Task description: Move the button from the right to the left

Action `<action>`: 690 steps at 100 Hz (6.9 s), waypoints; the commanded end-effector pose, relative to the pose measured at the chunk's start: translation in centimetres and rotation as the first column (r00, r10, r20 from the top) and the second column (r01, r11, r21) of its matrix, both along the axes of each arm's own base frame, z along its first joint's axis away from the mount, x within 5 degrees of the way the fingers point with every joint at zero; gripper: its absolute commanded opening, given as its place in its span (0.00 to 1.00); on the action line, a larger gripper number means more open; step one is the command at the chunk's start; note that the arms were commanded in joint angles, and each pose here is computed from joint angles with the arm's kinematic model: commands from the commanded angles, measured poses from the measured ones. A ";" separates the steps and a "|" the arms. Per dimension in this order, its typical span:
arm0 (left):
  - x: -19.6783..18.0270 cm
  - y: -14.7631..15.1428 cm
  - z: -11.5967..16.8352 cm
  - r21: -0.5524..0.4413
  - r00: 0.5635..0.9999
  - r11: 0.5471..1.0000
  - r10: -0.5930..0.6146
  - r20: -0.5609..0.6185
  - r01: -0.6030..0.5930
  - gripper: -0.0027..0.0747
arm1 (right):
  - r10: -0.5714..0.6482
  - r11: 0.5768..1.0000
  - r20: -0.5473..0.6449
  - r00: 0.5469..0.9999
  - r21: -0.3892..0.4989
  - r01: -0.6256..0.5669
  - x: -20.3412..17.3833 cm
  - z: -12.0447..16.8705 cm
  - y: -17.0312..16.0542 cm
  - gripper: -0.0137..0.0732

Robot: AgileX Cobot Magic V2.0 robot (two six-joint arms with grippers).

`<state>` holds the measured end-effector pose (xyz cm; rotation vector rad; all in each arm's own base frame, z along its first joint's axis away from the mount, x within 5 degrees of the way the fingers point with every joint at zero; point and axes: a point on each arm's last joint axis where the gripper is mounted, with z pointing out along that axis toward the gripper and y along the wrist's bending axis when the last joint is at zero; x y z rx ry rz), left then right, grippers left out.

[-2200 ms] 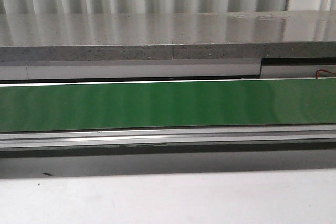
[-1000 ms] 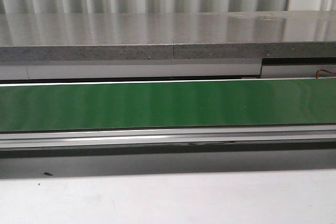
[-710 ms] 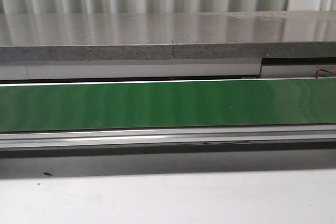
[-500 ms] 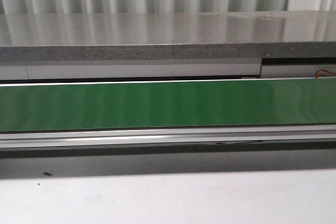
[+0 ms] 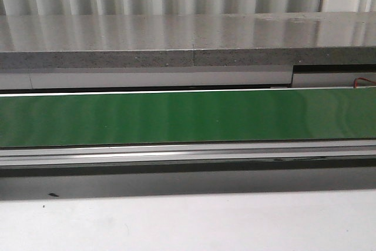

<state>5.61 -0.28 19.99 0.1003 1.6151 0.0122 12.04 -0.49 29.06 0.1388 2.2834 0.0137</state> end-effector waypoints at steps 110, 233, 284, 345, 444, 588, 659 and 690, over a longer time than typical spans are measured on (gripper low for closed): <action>-0.1 0.0 -0.4 -0.015 0.997 1.000 -0.001 0.072 0.002 0.01 | -0.273 0.962 -0.432 0.860 -0.119 0.246 17.6 -3.3 -14.1 0.84; -0.1 0.0 -0.4 -0.015 0.997 1.000 -0.001 0.072 0.002 0.01 | -0.122 0.992 -0.542 0.831 -0.085 0.090 23.3 -9.5 -15.7 0.37; -0.1 0.0 -0.4 -0.015 0.997 1.000 -0.001 0.072 0.002 0.01 | -0.063 0.997 -0.449 0.892 -0.076 0.033 20.4 0.5 -7.8 0.37; -0.1 0.0 -0.4 -0.015 0.997 1.000 -0.001 0.072 0.002 0.01 | 0.018 1.000 -0.523 0.852 0.017 -0.011 20.8 -4.2 -3.3 0.42; -0.1 0.0 -0.4 -0.015 0.997 1.000 -0.001 0.072 0.002 0.01 | 0.173 0.984 -0.160 0.972 -0.014 -0.178 9.9 1.5 2.0 0.13; -0.1 0.0 -0.4 -0.015 0.997 1.000 -0.001 0.072 0.002 0.01 | 0.164 0.986 0.361 0.918 -0.073 -0.148 -5.8 0.2 1.1 0.08; -0.5 0.0 1.7 -0.029 0.999 1.000 0.005 0.033 -0.004 0.01 | 0.164 0.986 0.361 0.918 -0.073 -0.148 -5.8 0.2 1.1 0.08; 0.8 -0.1 6.0 -0.070 0.993 0.998 -0.005 -0.116 -0.003 0.01 | 0.164 0.986 0.361 0.918 -0.073 -0.148 -5.8 0.2 1.1 0.08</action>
